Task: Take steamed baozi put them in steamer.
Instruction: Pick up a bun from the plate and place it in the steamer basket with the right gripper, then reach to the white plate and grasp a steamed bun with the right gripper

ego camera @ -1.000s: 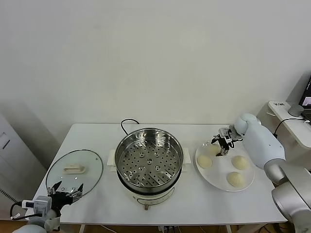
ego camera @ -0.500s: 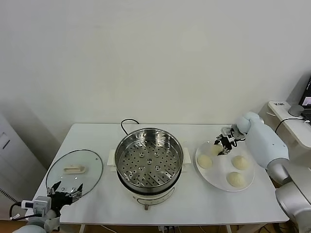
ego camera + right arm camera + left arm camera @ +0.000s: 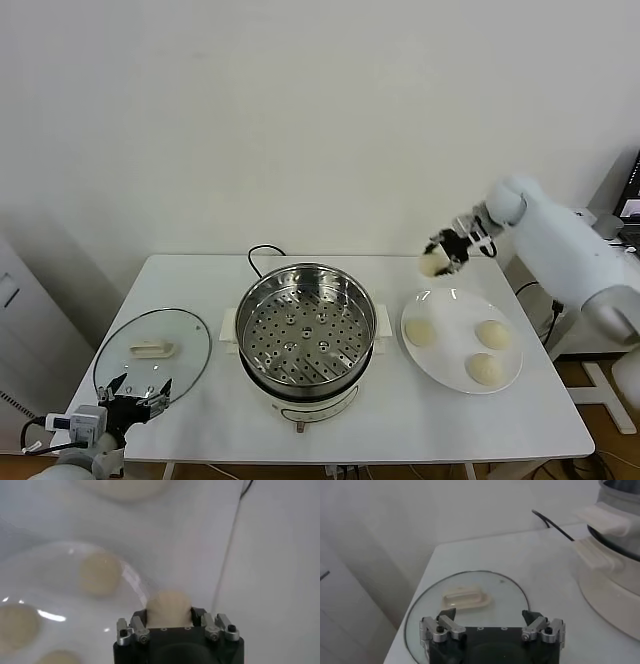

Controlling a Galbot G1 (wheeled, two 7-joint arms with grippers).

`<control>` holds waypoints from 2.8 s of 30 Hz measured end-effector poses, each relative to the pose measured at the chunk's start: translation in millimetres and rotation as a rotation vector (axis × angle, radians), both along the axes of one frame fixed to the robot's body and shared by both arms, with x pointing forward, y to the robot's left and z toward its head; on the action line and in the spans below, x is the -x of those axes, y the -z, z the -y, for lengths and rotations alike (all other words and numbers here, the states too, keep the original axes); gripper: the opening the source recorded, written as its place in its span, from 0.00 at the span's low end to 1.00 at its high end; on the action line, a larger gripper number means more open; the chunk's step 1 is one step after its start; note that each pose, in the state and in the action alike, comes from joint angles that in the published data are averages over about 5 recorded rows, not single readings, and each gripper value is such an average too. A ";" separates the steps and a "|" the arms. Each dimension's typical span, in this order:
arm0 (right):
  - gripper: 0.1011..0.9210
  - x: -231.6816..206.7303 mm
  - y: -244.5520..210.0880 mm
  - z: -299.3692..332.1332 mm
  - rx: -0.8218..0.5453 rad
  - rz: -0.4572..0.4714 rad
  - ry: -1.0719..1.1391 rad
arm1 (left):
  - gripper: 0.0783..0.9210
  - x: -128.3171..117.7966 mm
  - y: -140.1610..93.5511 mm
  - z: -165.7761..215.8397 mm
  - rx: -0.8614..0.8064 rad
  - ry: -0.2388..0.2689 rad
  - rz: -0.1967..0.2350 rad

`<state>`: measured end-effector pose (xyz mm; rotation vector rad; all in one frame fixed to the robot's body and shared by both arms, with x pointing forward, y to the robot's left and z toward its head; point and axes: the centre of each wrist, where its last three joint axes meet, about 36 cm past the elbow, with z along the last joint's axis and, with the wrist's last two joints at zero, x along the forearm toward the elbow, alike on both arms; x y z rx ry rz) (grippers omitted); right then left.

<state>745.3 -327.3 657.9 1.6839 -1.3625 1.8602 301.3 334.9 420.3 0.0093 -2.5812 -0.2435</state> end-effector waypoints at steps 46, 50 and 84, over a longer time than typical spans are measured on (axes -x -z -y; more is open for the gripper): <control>0.56 69.9 26.3 -266.7 0.252 0.147 -0.954 | 0.88 3.7 0.2 4.1 -0.034 0.022 0.000; 0.56 71.3 36.7 -271.2 0.259 0.150 -0.955 | 0.88 3.3 0.8 3.6 -0.034 0.020 -0.001; 0.88 35.5 -25.8 -172.8 0.214 0.056 -0.782 | 0.88 3.2 -4.9 5.4 -0.036 0.028 0.012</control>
